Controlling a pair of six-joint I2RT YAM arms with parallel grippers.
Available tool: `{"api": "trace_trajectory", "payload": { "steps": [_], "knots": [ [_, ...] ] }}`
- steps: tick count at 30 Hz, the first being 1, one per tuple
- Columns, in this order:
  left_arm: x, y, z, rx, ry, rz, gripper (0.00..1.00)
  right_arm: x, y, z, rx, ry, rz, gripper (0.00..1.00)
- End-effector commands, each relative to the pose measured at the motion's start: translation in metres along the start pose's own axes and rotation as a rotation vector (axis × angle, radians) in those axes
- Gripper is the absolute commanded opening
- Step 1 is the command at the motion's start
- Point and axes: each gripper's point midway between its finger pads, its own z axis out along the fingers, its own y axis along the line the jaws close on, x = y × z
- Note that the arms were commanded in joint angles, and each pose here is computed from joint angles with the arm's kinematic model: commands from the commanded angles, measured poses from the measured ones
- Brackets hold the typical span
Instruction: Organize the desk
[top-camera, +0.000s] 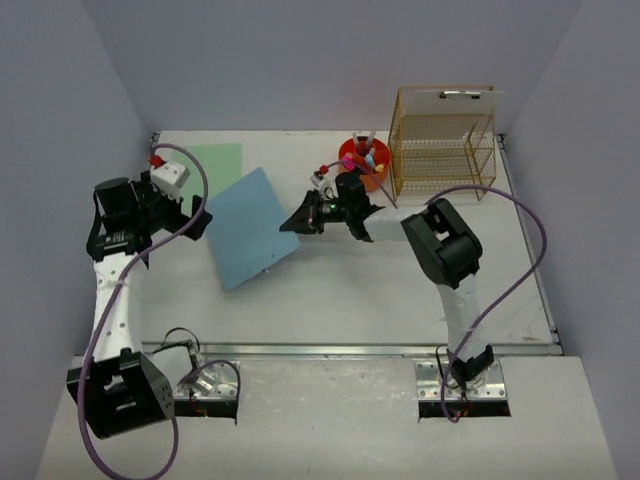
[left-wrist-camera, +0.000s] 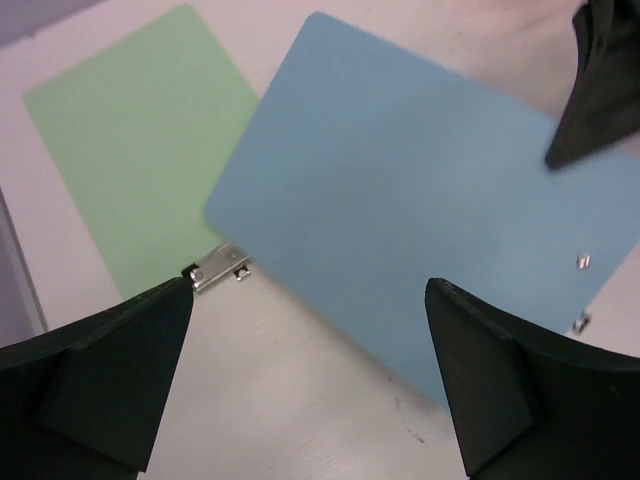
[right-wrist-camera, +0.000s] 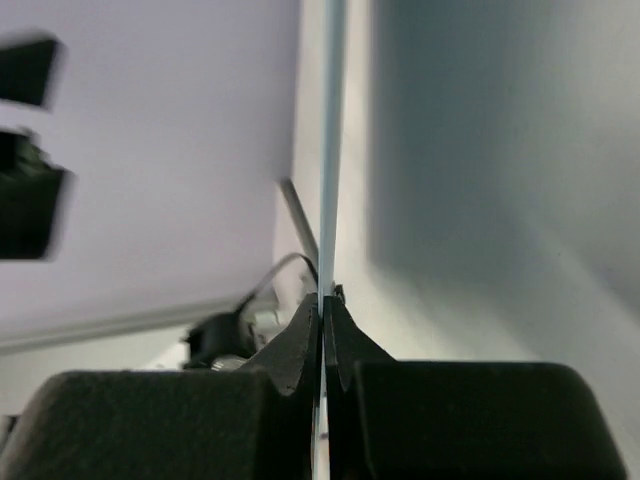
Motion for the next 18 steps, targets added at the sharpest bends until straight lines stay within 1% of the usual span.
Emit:
{"api": "trace_trajectory", "payload": {
  "steps": [1,6,8,10,11,14,15,16,18],
  "knots": [
    [-0.025,-0.038,-0.032,0.102,-0.135,0.361,1.0,-0.026,0.074,-0.028,-0.147,-0.09,-0.026,0.0],
    [-0.018,-0.069,-0.056,0.131,-0.184,0.592,1.0,-0.044,0.094,-0.036,-0.214,-0.164,0.071,0.0],
    [-0.008,-0.083,-0.061,0.174,-0.183,0.623,1.0,-0.05,0.096,-0.035,-0.227,-0.176,0.116,0.0],
    [-0.008,-0.095,-0.066,0.203,-0.213,0.687,1.0,-0.053,0.1,-0.035,-0.245,-0.185,0.137,0.0],
    [-0.006,-0.098,-0.067,0.216,-0.215,0.699,1.0,-0.054,0.101,-0.036,-0.249,-0.185,0.156,0.0],
    [-0.005,-0.103,-0.068,0.232,-0.235,0.802,1.0,-0.054,0.106,-0.038,-0.26,-0.186,0.177,0.0],
    [0.001,-0.107,-0.068,0.255,-0.232,0.819,1.0,-0.053,0.106,-0.039,-0.262,-0.187,0.188,0.0],
    [0.007,-0.108,-0.067,0.266,-0.231,0.886,1.0,-0.053,0.11,-0.04,-0.273,-0.188,0.207,0.0],
    [0.008,-0.106,-0.065,0.261,-0.234,0.954,1.0,-0.053,0.113,-0.043,-0.282,-0.19,0.217,0.0]
  ]
}}
